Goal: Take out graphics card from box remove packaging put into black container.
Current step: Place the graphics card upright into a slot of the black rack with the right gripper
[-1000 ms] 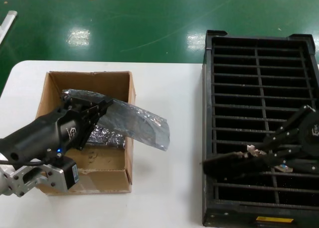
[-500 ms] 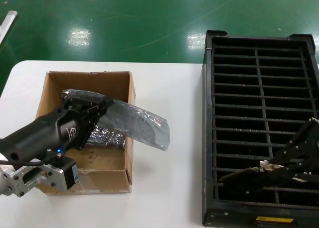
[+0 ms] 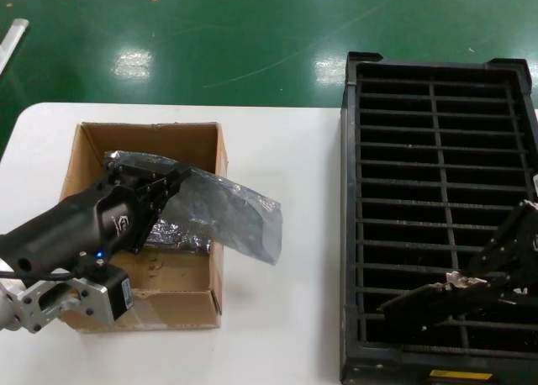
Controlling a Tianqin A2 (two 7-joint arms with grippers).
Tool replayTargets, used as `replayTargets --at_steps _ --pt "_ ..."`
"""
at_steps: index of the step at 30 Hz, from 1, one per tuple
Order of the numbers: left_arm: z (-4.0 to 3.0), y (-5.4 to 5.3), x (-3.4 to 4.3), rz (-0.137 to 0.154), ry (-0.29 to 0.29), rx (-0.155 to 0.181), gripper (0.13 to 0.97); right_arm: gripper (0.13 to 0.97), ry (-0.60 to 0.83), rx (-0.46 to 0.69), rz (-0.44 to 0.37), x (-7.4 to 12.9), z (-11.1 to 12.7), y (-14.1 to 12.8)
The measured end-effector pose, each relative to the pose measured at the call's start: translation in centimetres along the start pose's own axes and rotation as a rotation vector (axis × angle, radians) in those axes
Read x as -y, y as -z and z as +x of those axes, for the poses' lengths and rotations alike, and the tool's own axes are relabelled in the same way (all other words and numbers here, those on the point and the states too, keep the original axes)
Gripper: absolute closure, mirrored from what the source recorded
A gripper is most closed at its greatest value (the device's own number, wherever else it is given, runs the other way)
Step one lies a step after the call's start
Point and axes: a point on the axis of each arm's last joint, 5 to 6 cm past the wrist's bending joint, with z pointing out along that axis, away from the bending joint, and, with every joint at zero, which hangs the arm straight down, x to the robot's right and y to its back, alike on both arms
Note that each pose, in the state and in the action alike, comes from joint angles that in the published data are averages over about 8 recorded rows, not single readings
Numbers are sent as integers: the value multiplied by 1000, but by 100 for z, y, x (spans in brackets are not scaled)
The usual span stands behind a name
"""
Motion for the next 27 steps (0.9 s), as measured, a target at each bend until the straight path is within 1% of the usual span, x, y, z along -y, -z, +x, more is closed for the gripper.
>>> replayTargets --at_steps 6,17,27 --pt "0 0 0 0 0 0 959 910 9 0 6 42 13 24" --pt "0 0 0 0 0 0 959 910 22 -8 38 127 -29 204" --pt "0 0 0 0 0 0 959 910 14 34 38 101 -108 133"
